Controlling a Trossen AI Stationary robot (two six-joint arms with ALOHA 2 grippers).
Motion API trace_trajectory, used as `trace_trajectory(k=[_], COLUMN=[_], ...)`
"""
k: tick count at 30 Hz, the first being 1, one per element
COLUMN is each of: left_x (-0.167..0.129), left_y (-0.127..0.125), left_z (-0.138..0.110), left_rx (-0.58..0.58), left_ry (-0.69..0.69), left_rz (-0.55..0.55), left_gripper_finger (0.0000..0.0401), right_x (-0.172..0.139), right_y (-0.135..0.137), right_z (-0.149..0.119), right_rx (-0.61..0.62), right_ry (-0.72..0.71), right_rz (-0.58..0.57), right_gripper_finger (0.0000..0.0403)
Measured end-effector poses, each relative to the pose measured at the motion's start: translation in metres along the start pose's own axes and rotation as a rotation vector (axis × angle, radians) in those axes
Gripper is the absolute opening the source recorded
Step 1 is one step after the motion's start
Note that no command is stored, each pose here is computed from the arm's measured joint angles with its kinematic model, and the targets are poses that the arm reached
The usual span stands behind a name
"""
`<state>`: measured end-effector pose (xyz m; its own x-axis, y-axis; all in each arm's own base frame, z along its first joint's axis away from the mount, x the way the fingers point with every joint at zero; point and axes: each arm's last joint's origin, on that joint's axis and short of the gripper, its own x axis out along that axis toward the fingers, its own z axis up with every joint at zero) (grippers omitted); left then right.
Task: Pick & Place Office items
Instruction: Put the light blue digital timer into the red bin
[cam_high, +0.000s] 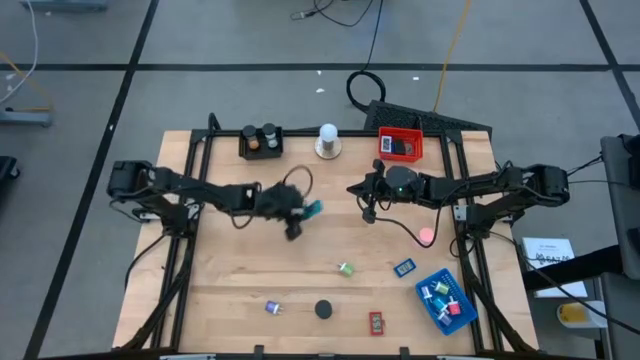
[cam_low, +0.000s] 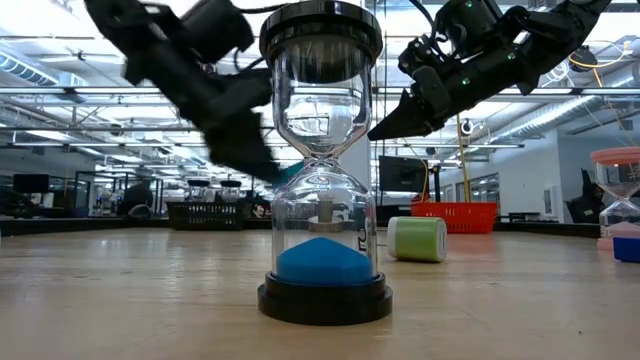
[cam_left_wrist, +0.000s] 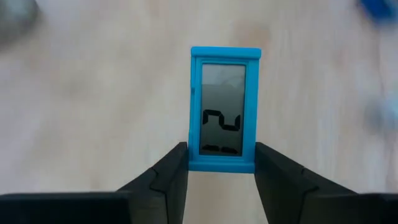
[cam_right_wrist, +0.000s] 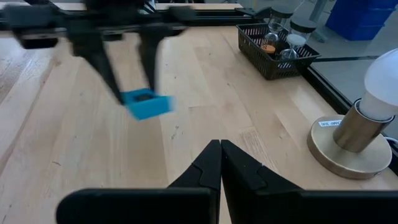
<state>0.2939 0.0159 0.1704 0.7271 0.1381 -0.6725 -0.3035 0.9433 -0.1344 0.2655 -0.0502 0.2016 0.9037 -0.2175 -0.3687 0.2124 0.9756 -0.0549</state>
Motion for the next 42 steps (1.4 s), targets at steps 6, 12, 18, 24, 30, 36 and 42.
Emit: trace_trajectory(k=[6,12,18,24,30,36,42], left_x=[0.04,0.094,0.13,0.138,0.134,0.117,0.085], left_y=[0.028,0.031,0.037,0.043,0.042,0.039,0.024], left_z=[0.026,0.045,0.049,0.047,0.044,0.047,0.049], left_rx=[-0.042,0.006,0.014,0.002,0.022,0.087,0.195], left_ry=[-0.246,-0.208,-0.095,-0.043,0.005,0.09,0.14], left_rz=[0.027,0.032,0.037,0.054,0.056,0.055,0.092], left_gripper_finger=[0.0156,0.0156,0.0161,0.0165,0.0197,0.0241,0.0181], right_x=[0.0,0.0,0.0,0.0,0.0,0.0,0.0], right_y=[0.0,0.0,0.0,0.0,0.0,0.0,-0.001], right_z=[0.004,0.005,0.004,0.004,0.004,0.004,0.004], right_rx=[-0.009,-0.021,-0.024,-0.03,-0.031,-0.025,-0.017], right_ry=[-0.039,-0.052,-0.044,-0.043,-0.043,-0.043,-0.038], right_rz=[-0.002,-0.003,-0.002,-0.002,-0.002,-0.003,-0.004], right_gripper_finger=[0.0004,0.0004,0.0004,0.0004,0.0004,0.0004,0.0004])
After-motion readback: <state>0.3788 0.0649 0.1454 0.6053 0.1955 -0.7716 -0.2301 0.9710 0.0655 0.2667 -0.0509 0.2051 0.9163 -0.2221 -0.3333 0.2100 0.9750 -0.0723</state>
